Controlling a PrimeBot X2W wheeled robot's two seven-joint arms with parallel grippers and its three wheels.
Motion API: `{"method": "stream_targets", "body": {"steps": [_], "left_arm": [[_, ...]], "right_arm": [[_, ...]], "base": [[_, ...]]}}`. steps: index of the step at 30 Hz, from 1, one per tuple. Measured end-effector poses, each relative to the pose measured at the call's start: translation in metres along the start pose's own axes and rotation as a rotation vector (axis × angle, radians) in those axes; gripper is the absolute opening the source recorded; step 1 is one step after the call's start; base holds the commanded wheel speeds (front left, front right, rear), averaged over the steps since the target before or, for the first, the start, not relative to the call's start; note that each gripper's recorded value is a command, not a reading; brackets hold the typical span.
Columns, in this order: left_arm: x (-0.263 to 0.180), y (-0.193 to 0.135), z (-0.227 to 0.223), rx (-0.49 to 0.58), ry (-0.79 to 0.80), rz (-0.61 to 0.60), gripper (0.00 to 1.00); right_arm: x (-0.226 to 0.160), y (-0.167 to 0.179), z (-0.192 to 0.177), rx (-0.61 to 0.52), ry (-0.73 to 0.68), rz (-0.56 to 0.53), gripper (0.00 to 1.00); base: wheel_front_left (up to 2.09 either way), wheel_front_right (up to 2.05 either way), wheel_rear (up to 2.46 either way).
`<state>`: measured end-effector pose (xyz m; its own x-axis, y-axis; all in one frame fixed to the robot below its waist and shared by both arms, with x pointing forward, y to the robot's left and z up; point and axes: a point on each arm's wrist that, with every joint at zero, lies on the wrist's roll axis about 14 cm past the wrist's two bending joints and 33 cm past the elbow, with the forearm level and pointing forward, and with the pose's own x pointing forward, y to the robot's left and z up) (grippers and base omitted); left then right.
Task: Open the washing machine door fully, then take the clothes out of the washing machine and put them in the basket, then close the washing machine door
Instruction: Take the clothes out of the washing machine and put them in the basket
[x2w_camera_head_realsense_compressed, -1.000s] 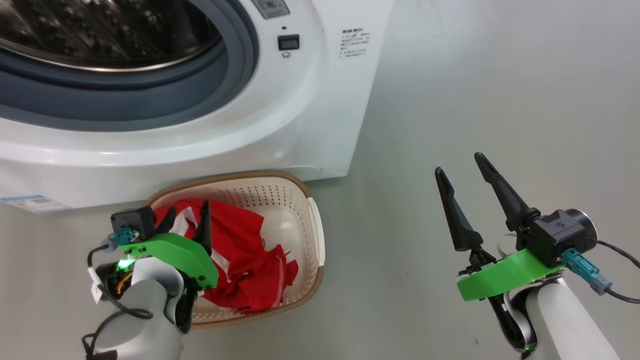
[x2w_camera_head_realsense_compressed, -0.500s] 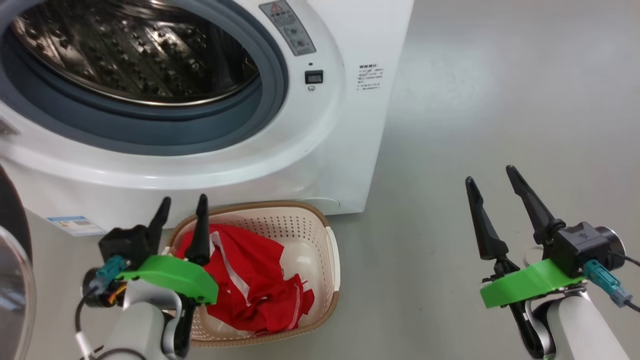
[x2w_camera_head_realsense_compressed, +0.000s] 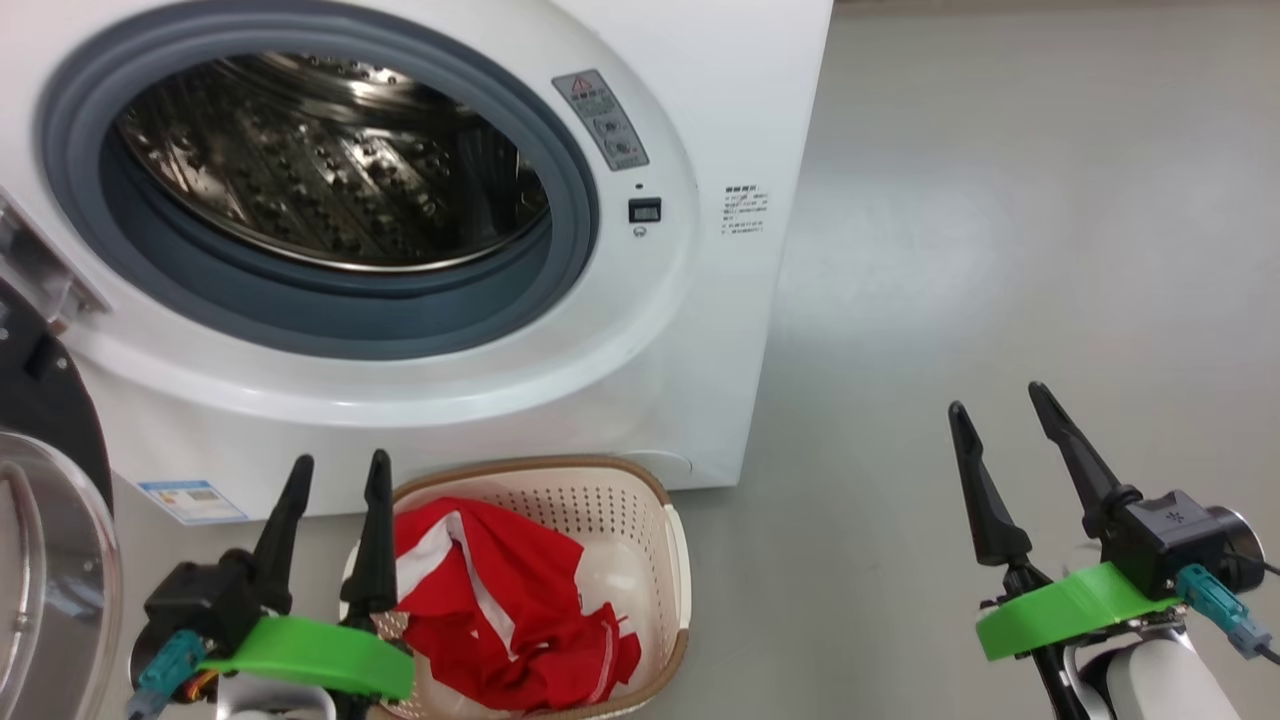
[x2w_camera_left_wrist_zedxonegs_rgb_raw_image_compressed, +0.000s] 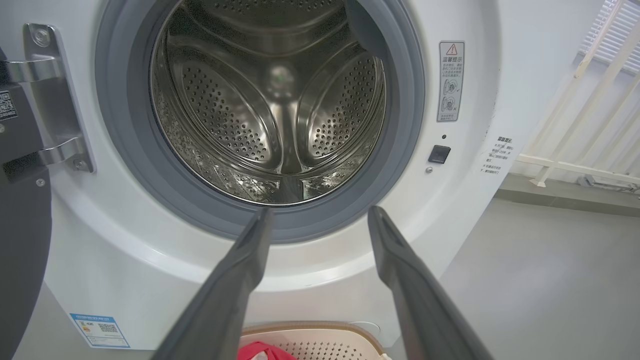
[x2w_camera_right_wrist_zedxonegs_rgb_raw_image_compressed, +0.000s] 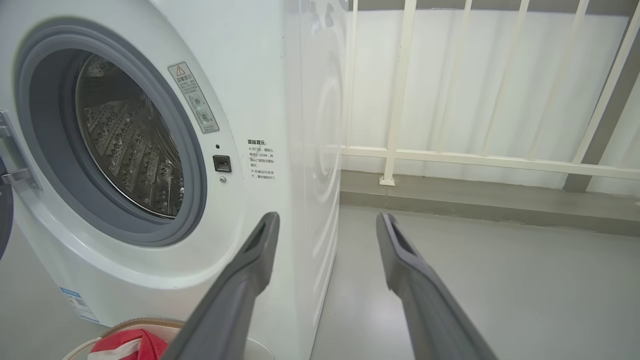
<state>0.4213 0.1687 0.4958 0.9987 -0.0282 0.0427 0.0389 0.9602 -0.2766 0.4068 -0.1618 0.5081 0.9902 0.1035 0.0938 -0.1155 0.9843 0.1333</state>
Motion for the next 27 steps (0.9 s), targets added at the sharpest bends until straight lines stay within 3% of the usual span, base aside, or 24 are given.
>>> {"method": "stream_targets", "body": {"steps": [27], "left_arm": [[-0.048,0.011,0.018,0.040,-0.048,0.021,1.00]], "right_arm": [[-0.041,-0.010,0.029,-0.021,-0.077,-0.047,1.00]], "base": [[0.00,0.00,0.00]]}}
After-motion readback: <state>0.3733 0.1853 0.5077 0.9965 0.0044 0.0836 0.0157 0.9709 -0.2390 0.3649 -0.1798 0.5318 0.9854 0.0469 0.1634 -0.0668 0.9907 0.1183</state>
